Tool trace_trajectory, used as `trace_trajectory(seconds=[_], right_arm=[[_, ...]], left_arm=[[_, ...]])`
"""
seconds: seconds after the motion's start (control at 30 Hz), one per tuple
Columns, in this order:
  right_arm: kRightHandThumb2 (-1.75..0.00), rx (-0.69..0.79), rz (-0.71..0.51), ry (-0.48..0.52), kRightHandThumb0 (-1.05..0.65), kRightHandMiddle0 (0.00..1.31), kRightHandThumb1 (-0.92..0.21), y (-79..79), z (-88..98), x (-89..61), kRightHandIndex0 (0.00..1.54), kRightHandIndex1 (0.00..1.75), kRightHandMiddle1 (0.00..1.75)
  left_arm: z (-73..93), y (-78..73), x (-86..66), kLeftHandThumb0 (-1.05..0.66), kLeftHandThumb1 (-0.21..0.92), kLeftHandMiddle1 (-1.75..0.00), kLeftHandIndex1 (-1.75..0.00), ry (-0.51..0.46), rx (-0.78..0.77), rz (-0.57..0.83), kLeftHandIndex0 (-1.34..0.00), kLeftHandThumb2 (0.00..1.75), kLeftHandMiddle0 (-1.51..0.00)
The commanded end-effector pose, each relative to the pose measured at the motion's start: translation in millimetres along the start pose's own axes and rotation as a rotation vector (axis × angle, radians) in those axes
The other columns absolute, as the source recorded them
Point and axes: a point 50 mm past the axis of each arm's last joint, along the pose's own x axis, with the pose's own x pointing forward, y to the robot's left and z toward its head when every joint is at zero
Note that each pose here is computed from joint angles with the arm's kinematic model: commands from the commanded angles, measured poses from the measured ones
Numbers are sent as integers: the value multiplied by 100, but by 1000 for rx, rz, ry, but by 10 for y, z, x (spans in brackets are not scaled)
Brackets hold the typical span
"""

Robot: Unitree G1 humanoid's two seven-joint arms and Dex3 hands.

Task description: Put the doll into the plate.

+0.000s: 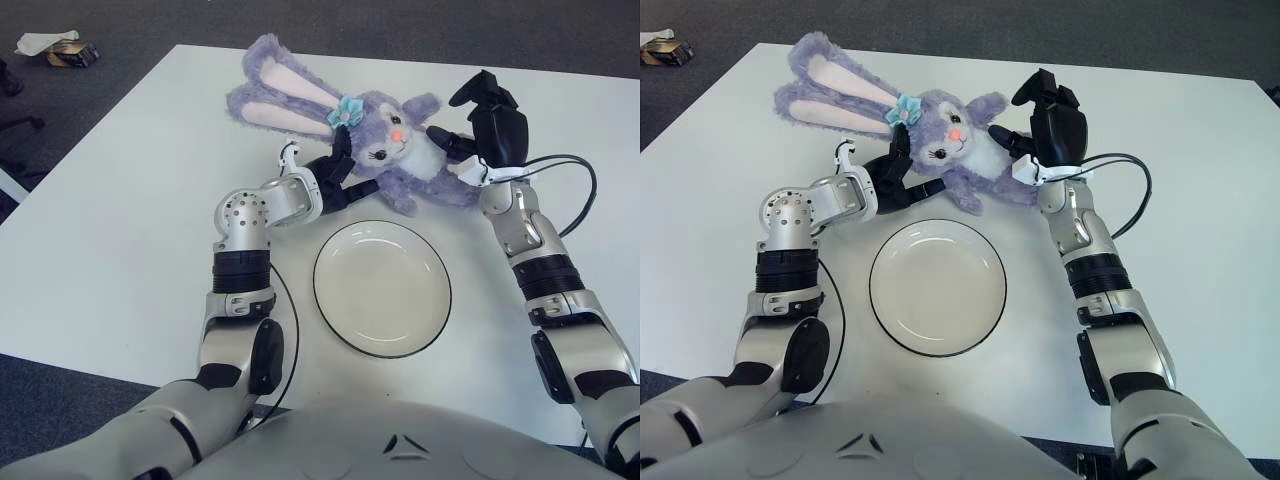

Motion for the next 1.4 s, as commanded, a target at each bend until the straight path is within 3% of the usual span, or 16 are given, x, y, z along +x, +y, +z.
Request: trace_trajectory(seconds=[0.0,0.13,0.23,0.53,0.97,1.23,1.37], right_arm=[[-70,10,63,2,-63,2,-85,-24,40,-37,18,144,126],[-69,-16,117,-9,-69,0,-87,-63,73,-57,18,136,112],[-67,-65,175,-27,-75,0,-91,-96,98,-74,15,121,100],[-63,-162,219,-53,-79,0,-92,-155,120,-145,10,95,88],[-71,-214,211,-56,-85,0,-92,-342,126,-185,4,85,80],[-75,-227,366,-113,-94,0,-92,-382,120,-219,2,90,83],[-73,-199,425,-118,-98,0,-92,-379,99,-257,0,83,83]], left_arm=[[-7,18,19,-78,62,-137,-125,-24,9,51,0,76,0],[-15,22,34,-79,61,-140,-136,-38,18,77,0,77,0],[-21,28,46,-85,59,-148,-151,-56,22,103,0,78,0],[-44,33,60,-83,60,-151,-164,-100,27,137,0,81,0],[-52,80,119,-72,59,-153,-174,-145,52,204,-4,92,-7],[-50,71,135,-78,53,-160,-175,-161,24,215,-5,92,-4],[-47,77,146,-79,52,-161,-175,-164,16,220,-4,92,-3]])
